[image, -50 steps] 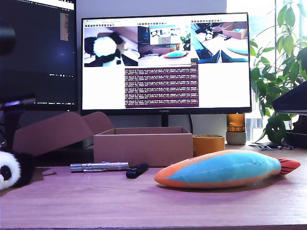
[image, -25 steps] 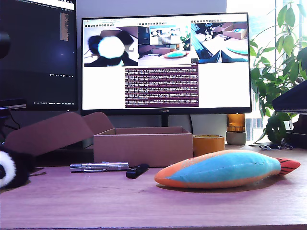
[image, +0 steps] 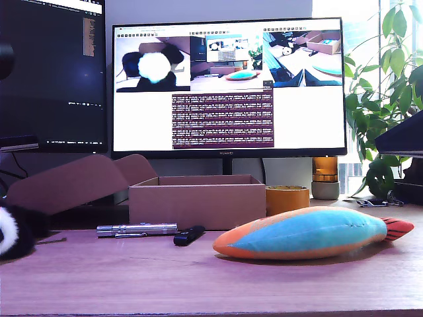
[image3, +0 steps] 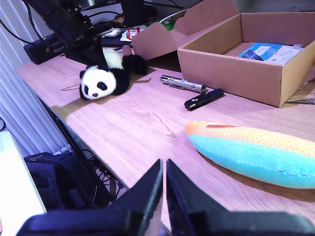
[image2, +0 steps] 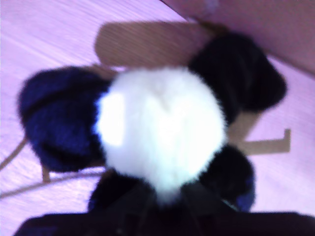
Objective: Pick up the panda toy and place it inside the cardboard box
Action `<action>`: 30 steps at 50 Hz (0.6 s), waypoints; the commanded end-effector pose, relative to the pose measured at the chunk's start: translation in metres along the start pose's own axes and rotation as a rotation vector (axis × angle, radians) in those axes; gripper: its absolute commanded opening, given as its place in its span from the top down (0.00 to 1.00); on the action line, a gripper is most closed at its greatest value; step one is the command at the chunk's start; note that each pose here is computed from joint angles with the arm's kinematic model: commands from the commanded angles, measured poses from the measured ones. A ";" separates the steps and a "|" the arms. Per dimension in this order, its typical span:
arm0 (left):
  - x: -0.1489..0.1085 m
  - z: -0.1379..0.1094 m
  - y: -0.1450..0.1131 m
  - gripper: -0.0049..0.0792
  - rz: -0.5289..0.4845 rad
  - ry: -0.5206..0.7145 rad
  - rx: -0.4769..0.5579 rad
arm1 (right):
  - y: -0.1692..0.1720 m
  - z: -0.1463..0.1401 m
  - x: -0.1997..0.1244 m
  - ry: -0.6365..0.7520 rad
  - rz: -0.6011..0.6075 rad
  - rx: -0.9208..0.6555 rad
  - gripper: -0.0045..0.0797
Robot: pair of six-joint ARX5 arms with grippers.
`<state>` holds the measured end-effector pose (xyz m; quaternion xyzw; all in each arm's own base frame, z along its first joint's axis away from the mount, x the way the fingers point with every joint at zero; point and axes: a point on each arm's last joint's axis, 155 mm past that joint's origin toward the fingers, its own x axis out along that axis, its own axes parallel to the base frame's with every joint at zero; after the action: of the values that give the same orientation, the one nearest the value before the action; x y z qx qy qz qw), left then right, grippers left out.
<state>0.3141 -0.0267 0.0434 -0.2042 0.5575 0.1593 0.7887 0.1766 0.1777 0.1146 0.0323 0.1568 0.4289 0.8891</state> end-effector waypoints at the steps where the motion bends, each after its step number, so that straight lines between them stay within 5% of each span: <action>1: 0.003 -0.011 0.008 0.92 0.027 0.042 0.018 | 0.001 -0.002 0.001 0.001 0.005 -0.003 0.96; 14: -0.029 -0.008 0.007 0.92 -0.020 -0.009 0.079 | 0.001 -0.002 0.001 0.001 0.005 -0.003 0.96; 30: -0.086 -0.010 -0.029 0.92 -0.250 -0.127 0.300 | 0.001 -0.002 0.001 0.002 0.005 -0.002 0.96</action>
<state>0.2929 -0.0544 0.1215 -0.1473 0.5036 0.0037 0.8513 0.1766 0.1777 0.1145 0.0321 0.1569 0.4289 0.8890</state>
